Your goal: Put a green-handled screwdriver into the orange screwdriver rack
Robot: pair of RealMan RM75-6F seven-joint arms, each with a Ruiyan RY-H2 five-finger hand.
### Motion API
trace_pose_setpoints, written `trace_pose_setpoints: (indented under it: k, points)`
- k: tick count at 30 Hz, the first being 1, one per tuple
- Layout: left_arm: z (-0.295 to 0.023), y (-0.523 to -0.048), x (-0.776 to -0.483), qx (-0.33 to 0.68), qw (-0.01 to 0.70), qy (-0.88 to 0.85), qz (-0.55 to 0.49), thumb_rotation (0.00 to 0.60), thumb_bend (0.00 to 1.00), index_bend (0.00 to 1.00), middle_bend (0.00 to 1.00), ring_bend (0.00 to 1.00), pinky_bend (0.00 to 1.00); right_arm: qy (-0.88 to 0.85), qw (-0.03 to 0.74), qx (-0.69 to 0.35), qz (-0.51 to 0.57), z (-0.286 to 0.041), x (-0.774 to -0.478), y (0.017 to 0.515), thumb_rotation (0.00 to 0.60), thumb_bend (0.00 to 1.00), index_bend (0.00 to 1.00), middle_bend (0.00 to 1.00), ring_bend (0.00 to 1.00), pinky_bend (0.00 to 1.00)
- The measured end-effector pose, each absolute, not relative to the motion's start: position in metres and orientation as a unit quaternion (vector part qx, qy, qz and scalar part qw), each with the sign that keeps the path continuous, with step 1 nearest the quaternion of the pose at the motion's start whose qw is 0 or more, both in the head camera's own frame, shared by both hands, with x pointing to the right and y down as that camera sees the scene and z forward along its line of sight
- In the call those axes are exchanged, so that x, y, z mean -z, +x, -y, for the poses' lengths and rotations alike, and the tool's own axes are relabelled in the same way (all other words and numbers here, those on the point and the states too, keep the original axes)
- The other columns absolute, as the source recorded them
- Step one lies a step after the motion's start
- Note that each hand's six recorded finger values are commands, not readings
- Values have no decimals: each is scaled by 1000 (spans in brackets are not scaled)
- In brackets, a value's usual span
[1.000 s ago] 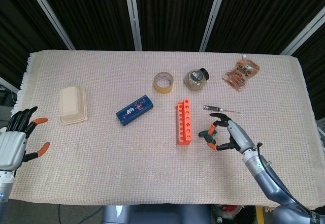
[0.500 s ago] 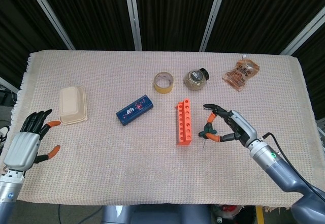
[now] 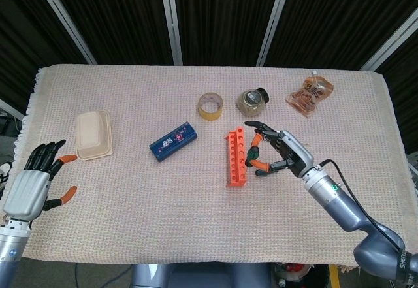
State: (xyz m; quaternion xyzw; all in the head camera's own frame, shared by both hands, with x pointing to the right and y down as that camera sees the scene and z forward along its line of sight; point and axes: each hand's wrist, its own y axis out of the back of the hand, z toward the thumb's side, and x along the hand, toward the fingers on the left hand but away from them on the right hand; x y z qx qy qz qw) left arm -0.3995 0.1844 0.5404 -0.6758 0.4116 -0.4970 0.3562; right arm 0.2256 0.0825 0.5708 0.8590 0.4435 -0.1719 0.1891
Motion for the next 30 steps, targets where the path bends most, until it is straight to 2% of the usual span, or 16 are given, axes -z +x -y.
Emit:
trace_pose_setpoints:
  k: [9,30]
  points:
    - [-184,-401,-540,499,357,-674,-411,600,270,245,21,0,0,855,173,179,-455,-77,-591,219,600,310,603,117,0,0]
    - [-183,-403,-541,502,354,-672,-414,600,269,244,20,0,0,843,180,208,-461,-78,-613,217,600,310,603,117,0,0]
